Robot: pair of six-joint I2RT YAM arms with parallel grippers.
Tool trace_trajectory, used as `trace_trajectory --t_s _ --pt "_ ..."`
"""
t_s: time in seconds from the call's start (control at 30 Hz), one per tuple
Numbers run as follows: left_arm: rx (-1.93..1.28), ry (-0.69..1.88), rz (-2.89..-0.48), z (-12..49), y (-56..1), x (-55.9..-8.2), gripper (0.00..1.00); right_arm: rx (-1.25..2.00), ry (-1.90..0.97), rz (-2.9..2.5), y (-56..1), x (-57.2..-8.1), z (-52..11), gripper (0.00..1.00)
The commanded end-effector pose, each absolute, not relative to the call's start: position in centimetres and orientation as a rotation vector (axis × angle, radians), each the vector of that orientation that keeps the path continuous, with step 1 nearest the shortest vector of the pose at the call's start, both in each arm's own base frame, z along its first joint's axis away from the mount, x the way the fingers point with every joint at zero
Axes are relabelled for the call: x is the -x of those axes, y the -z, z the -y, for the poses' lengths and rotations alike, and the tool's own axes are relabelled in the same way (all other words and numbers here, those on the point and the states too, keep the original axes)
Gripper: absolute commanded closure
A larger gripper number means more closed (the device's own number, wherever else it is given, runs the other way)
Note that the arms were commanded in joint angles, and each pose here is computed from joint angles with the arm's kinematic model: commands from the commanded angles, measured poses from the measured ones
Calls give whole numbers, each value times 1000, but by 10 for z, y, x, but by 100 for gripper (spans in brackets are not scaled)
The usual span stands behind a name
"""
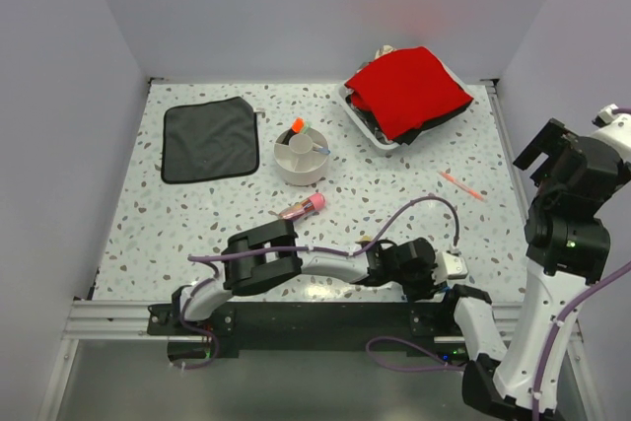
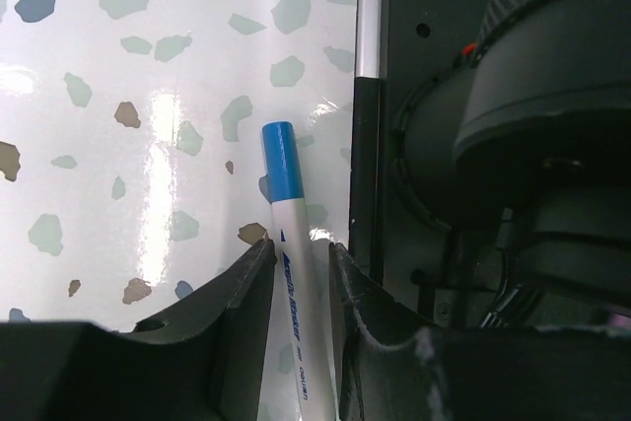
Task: Sort the stationery into containers
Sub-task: Pick up the pen from the center of the board.
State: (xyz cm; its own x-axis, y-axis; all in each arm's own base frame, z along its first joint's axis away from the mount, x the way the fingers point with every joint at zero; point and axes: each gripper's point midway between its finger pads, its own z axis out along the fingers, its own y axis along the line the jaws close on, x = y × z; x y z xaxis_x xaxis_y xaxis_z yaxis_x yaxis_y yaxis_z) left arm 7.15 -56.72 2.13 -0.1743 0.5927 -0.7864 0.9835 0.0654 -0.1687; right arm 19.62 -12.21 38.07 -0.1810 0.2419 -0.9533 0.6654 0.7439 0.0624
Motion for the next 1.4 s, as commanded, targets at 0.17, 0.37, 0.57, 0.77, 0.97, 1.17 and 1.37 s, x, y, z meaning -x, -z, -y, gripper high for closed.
trace_trajectory --t_s 0.17,0.37,0.57,0.77,0.97,1.17,1.37 --pt "-1756 740 -1928 534 39 -76 68 -705 431 -1748 -382 -195 120 2" --pt "-1854 573 -1939 512 60 -86 69 -693 424 -1739 -384 -194 119 2" --pt "-1924 517 -1995 486 82 -80 78 -688 414 -1741 -381 -193 117 2" --pt "-2001 533 -2016 475 90 -70 97 -688 405 -1739 -380 -197 117 2" --pt "-1927 644 -1910 481 22 -106 100 -694 408 -1703 -394 -202 120 2" --pt "-1688 768 -1801 469 -96 -189 100 -689 402 -1670 -405 -206 121 2" --pt "-1460 913 -1546 459 -220 -246 100 -622 410 -1701 -407 -215 120 2"
